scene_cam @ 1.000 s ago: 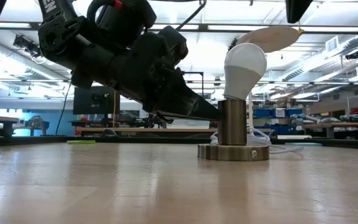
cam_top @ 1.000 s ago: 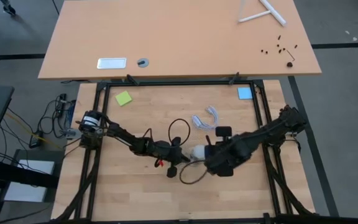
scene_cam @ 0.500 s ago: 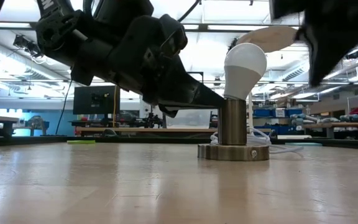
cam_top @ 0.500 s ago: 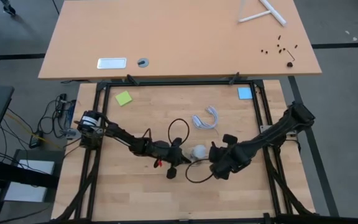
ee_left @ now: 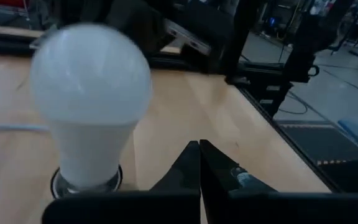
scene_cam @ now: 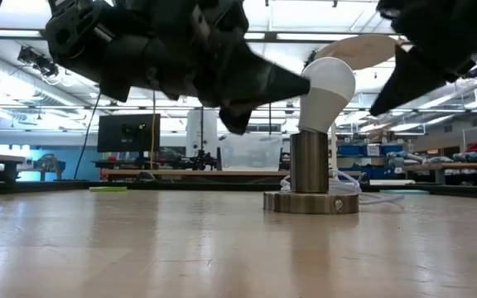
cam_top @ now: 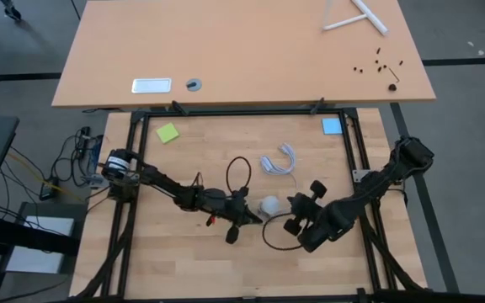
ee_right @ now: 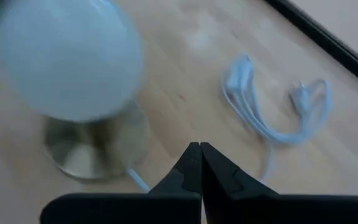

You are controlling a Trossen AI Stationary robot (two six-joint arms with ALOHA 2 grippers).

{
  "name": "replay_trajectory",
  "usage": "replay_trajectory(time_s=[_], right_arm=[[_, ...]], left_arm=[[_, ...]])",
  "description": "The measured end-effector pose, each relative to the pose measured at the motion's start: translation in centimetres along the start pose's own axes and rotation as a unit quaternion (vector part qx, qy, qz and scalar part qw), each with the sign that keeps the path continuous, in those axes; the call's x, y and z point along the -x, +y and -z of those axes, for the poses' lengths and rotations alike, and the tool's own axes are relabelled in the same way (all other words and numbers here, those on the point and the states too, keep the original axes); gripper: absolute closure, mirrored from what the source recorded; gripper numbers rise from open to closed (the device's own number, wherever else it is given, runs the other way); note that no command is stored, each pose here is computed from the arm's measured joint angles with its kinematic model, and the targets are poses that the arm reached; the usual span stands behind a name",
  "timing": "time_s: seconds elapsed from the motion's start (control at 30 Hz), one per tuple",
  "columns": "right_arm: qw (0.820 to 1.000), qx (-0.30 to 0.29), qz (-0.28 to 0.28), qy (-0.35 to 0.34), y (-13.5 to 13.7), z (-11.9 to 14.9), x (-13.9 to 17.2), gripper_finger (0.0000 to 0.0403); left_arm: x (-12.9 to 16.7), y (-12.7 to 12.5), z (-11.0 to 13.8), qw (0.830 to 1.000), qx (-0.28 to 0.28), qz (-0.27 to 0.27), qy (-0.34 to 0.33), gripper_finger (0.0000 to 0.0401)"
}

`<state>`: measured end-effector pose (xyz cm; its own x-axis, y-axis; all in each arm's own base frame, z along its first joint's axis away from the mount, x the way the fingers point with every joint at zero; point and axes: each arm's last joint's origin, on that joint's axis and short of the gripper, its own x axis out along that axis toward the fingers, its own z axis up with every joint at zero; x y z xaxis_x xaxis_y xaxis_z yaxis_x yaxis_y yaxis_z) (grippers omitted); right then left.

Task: Screw lightbulb
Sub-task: Insert the lightbulb into the lamp

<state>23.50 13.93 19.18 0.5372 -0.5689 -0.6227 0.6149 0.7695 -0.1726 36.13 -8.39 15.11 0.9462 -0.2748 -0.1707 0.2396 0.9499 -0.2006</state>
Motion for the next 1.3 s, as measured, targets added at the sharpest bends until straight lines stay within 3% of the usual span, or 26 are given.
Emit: replay_trajectory(time_s=[0.37, 1.3], right_arm=[[0.996, 0.002, -0.057, -0.072, 1.9, -1.2, 0.1, 0.0398], [0.996, 0.007, -0.059, -0.065, 1.6, -2.4, -1.1, 0.0398]], left_arm=[[-0.3, 0.0, -1.1, 0.999, -0.007, -0.026, -0.02, 0.0401], [-0.3, 0.2, -0.9, 0.997, -0.017, -0.068, -0.018, 0.0401]])
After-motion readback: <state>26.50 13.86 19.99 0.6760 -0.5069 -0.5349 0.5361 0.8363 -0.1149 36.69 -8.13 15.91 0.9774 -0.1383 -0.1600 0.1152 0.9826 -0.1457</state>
